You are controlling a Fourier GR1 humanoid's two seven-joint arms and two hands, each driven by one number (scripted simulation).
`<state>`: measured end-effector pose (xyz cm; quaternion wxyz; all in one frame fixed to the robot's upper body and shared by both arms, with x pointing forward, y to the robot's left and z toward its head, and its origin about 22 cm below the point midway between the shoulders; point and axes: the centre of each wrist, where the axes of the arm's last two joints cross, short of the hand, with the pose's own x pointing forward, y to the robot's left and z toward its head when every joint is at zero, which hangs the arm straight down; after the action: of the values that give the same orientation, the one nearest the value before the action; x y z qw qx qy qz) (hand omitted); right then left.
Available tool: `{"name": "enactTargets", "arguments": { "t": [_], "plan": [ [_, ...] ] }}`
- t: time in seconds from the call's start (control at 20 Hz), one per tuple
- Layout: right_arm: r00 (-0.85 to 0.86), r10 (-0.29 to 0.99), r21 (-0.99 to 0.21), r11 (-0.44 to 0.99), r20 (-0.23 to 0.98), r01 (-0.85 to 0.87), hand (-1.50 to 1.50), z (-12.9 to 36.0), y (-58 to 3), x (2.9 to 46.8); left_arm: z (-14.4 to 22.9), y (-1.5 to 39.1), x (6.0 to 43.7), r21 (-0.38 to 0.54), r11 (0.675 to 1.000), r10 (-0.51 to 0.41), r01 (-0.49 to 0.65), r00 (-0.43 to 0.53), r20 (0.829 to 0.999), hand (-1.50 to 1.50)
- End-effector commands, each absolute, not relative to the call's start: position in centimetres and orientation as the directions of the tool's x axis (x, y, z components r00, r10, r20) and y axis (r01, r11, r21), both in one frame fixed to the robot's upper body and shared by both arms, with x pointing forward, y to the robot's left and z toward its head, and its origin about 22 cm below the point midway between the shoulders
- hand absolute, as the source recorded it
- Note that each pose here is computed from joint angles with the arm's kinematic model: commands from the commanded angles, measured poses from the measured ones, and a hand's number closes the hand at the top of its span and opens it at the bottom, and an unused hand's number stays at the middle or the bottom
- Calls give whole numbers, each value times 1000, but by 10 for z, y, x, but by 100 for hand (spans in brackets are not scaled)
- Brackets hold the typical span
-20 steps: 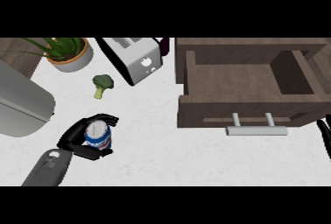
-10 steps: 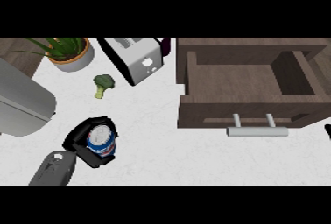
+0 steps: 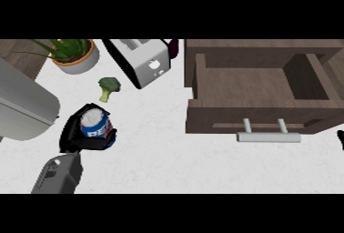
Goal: Pick up the can, place it into the drawer and close the drawer
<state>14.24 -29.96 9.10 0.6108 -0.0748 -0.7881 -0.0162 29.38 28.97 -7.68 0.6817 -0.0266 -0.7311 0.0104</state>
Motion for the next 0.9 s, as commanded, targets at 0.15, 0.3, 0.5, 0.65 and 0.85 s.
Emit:
{"name": "enactTargets", "arguments": {
  "t": [0.15,0.3,0.5,0.65,0.85],
  "plan": [
    [-243,113,-81,987,963,140,-150,85,-311,130,-21,249,309,-45,997,37,-64,-117,992,150],
    [-257,107,-70,986,961,150,-150,93,-296,137,17,230,319,-35,999,33,-11,-148,988,150],
    [-245,112,-75,985,963,157,-150,90,-305,148,36,206,315,0,1000,5,23,-195,981,150],
    [-255,111,-79,988,961,132,-150,89,-315,132,70,166,343,17,999,-10,35,-212,977,150],
    [-247,111,-79,988,963,135,-150,90,-304,130,96,150,336,16,997,-1,78,-185,983,150]
  ]
}}
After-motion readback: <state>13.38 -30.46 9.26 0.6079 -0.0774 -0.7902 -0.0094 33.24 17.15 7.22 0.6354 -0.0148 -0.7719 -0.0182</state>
